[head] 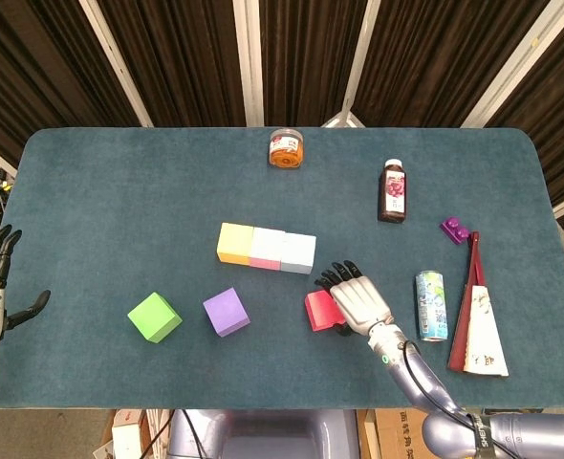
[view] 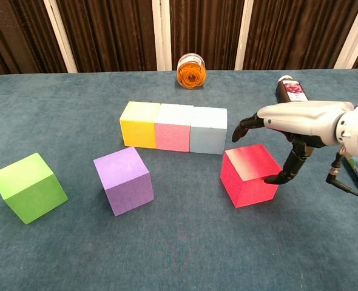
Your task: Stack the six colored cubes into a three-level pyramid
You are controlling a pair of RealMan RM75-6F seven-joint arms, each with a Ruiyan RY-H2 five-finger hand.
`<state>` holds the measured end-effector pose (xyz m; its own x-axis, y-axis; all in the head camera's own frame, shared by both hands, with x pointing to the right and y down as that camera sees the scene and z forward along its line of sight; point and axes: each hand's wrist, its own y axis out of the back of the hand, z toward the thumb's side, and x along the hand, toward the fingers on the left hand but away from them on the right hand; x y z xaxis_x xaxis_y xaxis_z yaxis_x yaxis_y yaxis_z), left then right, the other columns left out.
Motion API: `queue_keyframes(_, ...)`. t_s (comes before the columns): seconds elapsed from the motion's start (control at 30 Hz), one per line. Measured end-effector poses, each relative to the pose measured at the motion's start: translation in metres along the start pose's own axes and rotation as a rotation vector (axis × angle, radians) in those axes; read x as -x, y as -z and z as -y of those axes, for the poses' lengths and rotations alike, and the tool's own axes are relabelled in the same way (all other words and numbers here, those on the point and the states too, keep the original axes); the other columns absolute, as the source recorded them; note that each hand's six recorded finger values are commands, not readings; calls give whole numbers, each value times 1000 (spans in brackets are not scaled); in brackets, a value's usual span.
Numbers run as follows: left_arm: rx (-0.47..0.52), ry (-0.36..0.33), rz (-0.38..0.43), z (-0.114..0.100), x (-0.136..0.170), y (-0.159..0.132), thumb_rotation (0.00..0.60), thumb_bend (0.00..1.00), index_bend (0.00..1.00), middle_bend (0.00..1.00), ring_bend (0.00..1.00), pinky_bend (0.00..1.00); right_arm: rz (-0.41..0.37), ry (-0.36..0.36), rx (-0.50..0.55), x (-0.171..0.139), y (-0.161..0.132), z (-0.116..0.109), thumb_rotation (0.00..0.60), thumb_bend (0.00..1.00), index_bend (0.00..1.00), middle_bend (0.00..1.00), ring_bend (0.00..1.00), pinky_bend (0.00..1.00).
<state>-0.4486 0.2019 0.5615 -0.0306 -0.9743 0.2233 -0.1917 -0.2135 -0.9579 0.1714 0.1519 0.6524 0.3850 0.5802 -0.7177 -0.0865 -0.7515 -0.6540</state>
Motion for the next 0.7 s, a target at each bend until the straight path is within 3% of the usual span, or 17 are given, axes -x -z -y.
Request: queue_keyframes(0.7, -8, -8, -18, 3, -2, 0, 600, 273, 86, 29, 0, 0, 12, 5, 20, 12, -2, 3, 600, 278, 343, 308, 99, 0)
